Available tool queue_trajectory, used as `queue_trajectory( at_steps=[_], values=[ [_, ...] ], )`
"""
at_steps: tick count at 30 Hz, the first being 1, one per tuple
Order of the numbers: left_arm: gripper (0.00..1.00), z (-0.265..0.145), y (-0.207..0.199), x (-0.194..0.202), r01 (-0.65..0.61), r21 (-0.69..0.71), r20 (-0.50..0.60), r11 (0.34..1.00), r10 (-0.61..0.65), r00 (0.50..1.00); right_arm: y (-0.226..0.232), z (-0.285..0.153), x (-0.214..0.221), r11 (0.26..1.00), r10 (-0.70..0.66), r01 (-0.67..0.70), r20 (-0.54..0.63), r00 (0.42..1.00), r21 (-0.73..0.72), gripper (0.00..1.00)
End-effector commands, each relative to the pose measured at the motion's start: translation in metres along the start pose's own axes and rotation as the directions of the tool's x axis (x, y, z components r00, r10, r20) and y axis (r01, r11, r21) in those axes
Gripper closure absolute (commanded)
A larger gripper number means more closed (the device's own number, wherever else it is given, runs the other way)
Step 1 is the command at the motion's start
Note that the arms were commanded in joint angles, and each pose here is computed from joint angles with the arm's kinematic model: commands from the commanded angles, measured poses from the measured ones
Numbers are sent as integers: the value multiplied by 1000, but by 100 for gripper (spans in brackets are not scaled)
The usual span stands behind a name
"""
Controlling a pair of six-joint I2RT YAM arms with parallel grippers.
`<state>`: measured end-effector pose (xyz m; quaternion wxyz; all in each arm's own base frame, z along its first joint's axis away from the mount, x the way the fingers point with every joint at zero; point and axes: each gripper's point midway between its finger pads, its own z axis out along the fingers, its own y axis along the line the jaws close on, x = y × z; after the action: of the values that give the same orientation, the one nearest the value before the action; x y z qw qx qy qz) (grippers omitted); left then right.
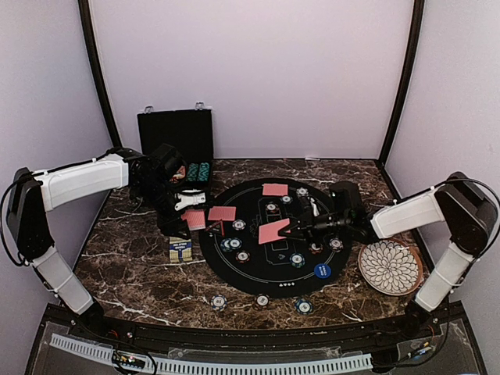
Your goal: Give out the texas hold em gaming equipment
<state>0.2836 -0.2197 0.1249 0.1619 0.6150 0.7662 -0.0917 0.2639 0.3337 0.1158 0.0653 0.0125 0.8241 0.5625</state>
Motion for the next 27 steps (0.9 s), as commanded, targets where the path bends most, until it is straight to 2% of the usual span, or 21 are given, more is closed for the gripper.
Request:
queue_trajectory(
  at_steps=[1,8,11,14,17,27],
  values=[
    [100,-3,-4,-1,-10,7,14,1000,10,1000,-33,-12,23,991,-18,25,-56,998,132,100],
    [100,-4,-4,-3,-8,9,16,1000,8,1000,-57,-13,31,977,-6,24,-82,997,213,99],
    [100,-4,-4,-2,-8,12,13,1000,7,1000,-62,-12,30,969,-10,30,-83,996,245,89],
    [100,-4,-5,-2,-8,12,14,1000,8,1000,-63,-14,28,959,-25,48,-83,996,281,73],
    [100,-5,-5,-2,-9,11,17,1000,9,1000,-67,-19,28,938,-29,58,-91,995,341,64],
    [100,-6,-6,-1,-14,10,15,1000,14,1000,-63,-58,14,820,-123,144,-74,990,554,47]
  ],
)
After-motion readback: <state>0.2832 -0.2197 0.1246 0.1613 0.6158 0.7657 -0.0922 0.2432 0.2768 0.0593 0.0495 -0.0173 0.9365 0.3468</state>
